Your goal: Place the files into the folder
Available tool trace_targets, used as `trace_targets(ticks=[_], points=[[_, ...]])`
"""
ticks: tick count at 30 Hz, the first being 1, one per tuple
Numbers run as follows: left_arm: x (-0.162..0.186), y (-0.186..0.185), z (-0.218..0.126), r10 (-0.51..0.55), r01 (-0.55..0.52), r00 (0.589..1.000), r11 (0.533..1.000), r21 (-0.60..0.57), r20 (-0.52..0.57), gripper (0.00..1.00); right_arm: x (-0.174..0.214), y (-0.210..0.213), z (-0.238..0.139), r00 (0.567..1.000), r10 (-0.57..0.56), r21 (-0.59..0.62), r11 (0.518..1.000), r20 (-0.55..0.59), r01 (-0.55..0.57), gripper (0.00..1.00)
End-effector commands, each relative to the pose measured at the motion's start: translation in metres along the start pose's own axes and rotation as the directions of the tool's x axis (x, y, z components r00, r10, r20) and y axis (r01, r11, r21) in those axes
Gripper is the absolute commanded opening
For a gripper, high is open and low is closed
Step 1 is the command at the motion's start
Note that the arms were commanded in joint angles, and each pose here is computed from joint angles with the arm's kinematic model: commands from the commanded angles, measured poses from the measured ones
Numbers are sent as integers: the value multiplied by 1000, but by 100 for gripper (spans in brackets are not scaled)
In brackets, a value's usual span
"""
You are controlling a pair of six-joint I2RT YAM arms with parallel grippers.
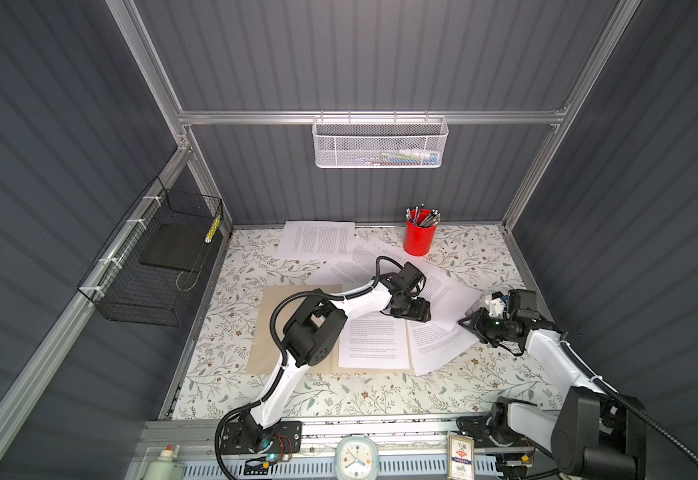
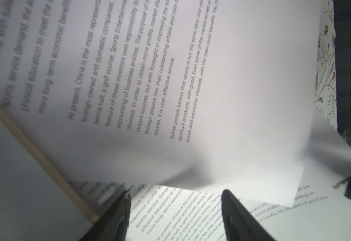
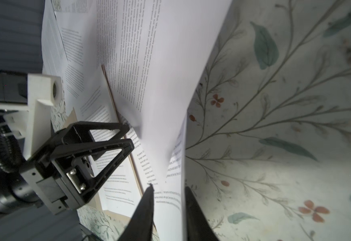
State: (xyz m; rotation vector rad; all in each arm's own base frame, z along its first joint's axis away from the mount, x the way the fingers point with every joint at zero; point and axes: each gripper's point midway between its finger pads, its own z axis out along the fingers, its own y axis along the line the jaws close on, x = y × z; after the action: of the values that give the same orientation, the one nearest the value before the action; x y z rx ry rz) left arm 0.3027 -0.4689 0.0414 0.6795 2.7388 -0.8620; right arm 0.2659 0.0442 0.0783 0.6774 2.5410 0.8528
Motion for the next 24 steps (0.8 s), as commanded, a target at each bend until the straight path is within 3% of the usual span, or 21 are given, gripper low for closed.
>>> trace_targets(ticks=[1, 3, 9, 13, 18, 20, 24], points=[[33, 22, 11, -69, 63, 992, 997, -53, -108, 70, 4, -5, -2, 1000, 14, 19, 1000, -2, -14, 7], [20, 7, -1, -53, 53, 996, 999, -11, -75, 72, 2, 0, -10, 999, -2, 4, 1000, 37, 2, 0], [-24, -65, -63, 2, -20, 997, 976, 217, 81, 76, 0, 27, -39, 991, -31, -73, 996, 130, 41, 0], [-44, -102, -120, 33, -89, 981, 952, 293, 193, 77, 2, 28, -64, 979, -42, -18, 999, 201, 46, 0], [-53, -108, -186, 67, -143, 944, 966, 217, 324, 77, 4, 49, -89, 969, -62, -62, 995, 237, 79, 0], [-54, -99, -206, 78, -143, 923, 979, 147, 378, 78, 5, 65, -99, 969, -76, -111, 988, 237, 105, 0], [-47, -69, -239, 92, -106, 882, 994, 4, 463, 86, -3, 96, -132, 935, -100, -175, 970, 339, 168, 0]])
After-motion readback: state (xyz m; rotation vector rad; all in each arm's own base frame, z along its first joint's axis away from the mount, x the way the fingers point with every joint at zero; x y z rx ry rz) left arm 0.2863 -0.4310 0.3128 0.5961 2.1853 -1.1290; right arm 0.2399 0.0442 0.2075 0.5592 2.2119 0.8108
